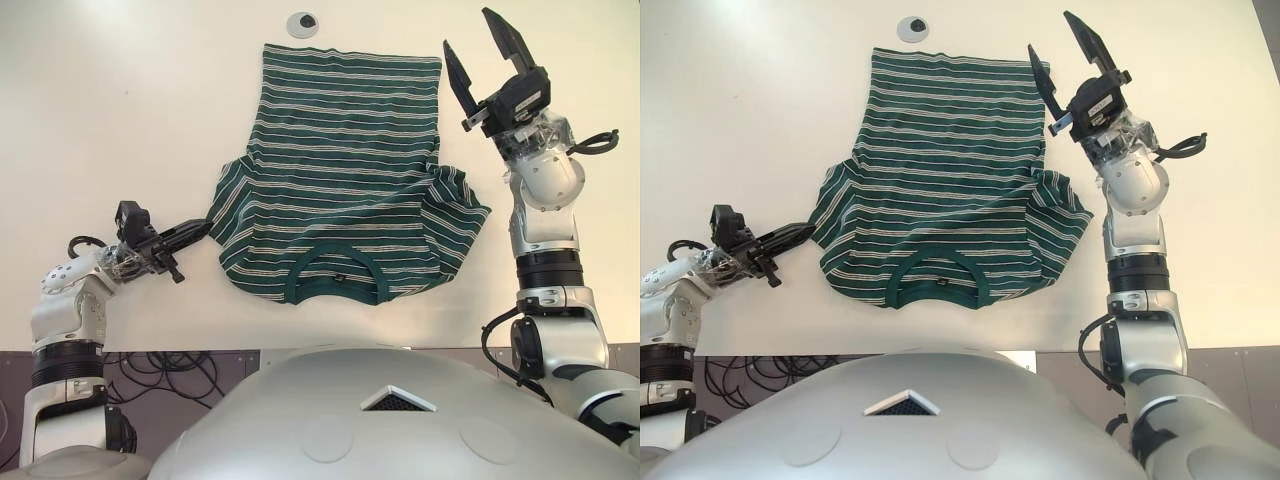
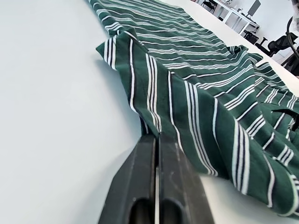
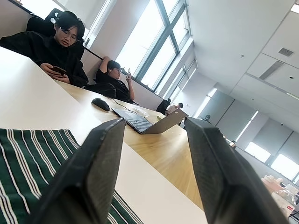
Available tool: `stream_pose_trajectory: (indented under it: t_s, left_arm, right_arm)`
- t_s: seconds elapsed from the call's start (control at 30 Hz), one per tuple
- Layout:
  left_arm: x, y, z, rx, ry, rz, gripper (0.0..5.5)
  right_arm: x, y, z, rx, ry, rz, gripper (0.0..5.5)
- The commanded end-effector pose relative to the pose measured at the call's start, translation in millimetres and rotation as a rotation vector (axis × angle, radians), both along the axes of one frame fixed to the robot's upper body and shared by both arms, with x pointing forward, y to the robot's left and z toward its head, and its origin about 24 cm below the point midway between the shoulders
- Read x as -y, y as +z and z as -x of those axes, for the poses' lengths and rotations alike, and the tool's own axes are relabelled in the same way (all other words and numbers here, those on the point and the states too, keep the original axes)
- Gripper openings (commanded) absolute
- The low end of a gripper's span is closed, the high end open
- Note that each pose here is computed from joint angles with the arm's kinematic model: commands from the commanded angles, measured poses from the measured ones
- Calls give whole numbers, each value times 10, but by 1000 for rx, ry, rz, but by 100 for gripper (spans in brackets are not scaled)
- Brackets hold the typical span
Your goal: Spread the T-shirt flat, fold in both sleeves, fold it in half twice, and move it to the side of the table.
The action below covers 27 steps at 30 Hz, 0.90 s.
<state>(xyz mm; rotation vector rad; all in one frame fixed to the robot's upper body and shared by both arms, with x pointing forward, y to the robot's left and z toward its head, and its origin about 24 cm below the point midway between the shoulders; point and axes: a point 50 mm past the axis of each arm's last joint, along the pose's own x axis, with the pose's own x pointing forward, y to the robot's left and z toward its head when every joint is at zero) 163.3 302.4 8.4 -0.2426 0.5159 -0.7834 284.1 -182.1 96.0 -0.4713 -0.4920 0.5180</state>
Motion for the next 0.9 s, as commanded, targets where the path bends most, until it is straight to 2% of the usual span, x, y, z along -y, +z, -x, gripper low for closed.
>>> stream_pose_trajectory:
  t_s: [0.03, 0.3, 0.57, 0.77, 0.9]
  left_arm:
    - [-73, 64, -67, 2, 33, 46, 2]
    - [-164, 247, -148, 28, -21, 70, 2]
    - [-77, 474, -217, 60, -66, 194, 2]
    - [243, 546, -300, 65, -136, 298, 2]
    - [560, 493, -371, 66, -174, 330, 2]
  right_arm:
    - [9, 25, -40, -2, 0, 3, 234]
    - [-19, 1, -47, -11, 4, -12, 234]
    - [-48, -17, -43, -17, 8, -21, 234]
    - [-44, 20, -41, -2, 8, -39, 234]
    - [10, 40, -26, 1, -2, -43, 234]
